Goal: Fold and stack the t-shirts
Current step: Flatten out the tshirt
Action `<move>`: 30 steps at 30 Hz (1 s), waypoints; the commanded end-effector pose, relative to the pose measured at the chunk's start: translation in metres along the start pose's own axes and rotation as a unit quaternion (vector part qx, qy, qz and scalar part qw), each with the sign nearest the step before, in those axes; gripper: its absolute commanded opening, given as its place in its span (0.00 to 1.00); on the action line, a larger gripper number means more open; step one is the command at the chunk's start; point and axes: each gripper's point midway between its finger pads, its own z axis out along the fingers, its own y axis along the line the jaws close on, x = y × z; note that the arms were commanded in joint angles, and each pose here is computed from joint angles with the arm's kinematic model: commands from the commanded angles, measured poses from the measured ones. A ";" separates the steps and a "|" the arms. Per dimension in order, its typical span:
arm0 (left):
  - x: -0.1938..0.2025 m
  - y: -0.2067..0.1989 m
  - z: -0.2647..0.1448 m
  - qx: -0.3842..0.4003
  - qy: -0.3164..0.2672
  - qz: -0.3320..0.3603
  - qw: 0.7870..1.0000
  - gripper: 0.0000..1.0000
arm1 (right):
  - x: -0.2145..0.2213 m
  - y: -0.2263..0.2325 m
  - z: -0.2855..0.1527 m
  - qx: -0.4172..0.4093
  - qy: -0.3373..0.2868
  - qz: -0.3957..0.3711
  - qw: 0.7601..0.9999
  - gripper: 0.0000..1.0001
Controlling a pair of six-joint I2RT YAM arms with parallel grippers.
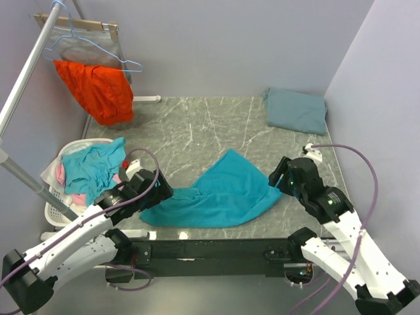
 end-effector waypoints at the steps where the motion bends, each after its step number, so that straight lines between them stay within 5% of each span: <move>1: -0.011 -0.038 -0.021 0.066 0.001 -0.033 0.997 0.99 | -0.028 0.004 -0.019 -0.005 -0.052 0.026 0.998 0.76; 10: -0.062 -0.057 0.019 -0.011 -0.089 0.043 0.995 1.00 | -0.026 0.042 0.072 0.009 -0.016 -0.111 0.994 0.84; 21: -0.027 -0.056 0.077 -0.016 -0.033 0.058 0.998 0.99 | -0.001 0.075 0.183 0.016 0.060 -0.192 0.980 0.85; 30: 0.004 -0.045 0.094 -0.010 0.015 0.053 0.998 0.99 | 0.011 0.094 0.232 0.005 0.106 -0.219 0.970 0.86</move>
